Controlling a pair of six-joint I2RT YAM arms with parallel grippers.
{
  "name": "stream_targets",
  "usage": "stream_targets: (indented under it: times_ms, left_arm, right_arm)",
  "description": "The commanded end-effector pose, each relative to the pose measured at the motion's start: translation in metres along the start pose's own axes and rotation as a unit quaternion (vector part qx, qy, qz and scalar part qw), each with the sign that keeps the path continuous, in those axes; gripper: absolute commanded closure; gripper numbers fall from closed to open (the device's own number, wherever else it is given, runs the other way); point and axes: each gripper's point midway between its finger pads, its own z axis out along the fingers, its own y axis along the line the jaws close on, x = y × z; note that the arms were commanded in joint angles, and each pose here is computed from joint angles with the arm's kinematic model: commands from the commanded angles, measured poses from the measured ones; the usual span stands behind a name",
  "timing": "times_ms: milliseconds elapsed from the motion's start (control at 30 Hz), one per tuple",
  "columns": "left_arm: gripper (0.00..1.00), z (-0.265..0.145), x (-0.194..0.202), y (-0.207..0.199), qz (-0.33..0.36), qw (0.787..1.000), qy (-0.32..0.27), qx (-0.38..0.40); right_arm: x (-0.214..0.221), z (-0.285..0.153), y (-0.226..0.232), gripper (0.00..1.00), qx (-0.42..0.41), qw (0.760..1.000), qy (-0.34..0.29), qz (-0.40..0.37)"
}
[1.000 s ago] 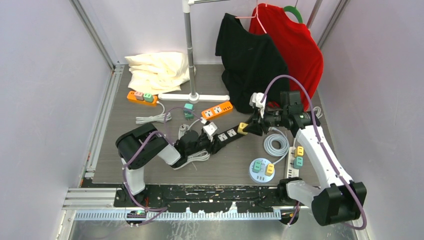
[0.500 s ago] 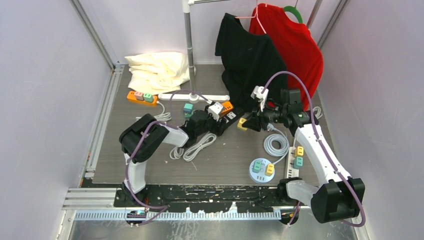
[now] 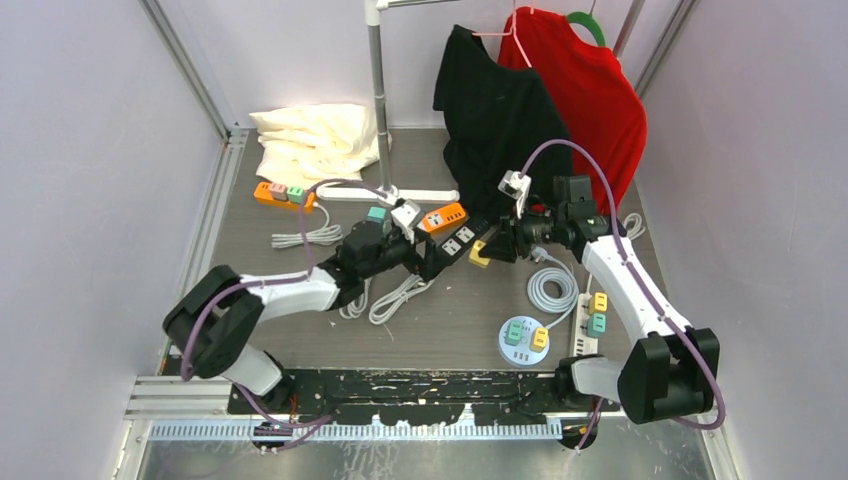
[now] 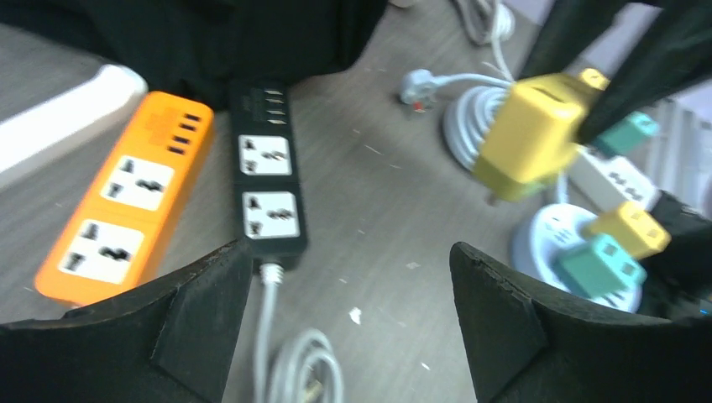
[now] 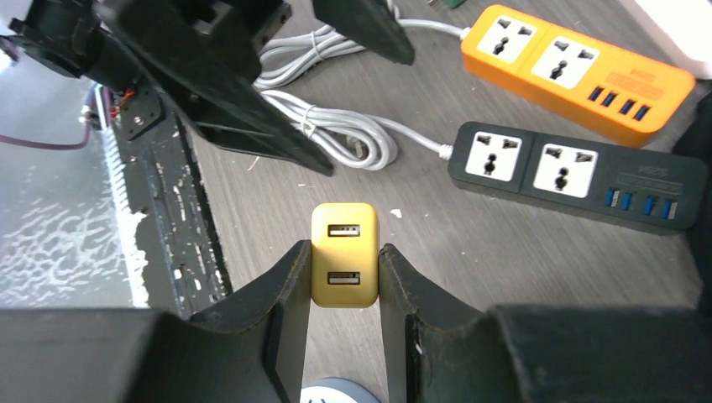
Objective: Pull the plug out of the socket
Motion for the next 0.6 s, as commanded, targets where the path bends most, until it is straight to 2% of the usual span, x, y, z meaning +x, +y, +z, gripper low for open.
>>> stream_targets:
  times_ms: [0,133,267,367,467,567]
  left_arm:
    - [0.14,-0.027,-0.010,-0.037,-0.081,0.994,-0.019,0.074]
    - [0.15,-0.049,-0.018,-0.063,-0.178,0.975,-0.038,0.124]
    - [0.16,-0.064,-0.020,-0.069,-0.271,0.954,-0.047,0.122]
    - [0.17,-0.068,-0.021,-0.068,-0.314,0.943,-0.042,0.099]
    - [0.16,-0.070,-0.019,-0.063,-0.300,0.953,-0.031,0.032]
    - [0.14,-0.072,-0.013,-0.060,-0.233,0.970,0.001,-0.061]
  right_arm:
    - [-0.018,0.003,0.011,0.96,-0.045,0.998,-0.026,0.026]
    - [-0.022,0.007,0.016,0.96,-0.078,0.994,-0.031,0.077]
    - [-0.021,0.015,0.016,0.96,-0.101,0.985,-0.029,0.139]
    - [-0.018,0.020,0.011,0.96,-0.103,0.978,-0.022,0.181]
    - [-0.014,0.024,0.007,0.96,-0.103,0.972,-0.014,0.209]
    - [-0.012,0.027,0.005,0.96,-0.102,0.969,-0.008,0.224]
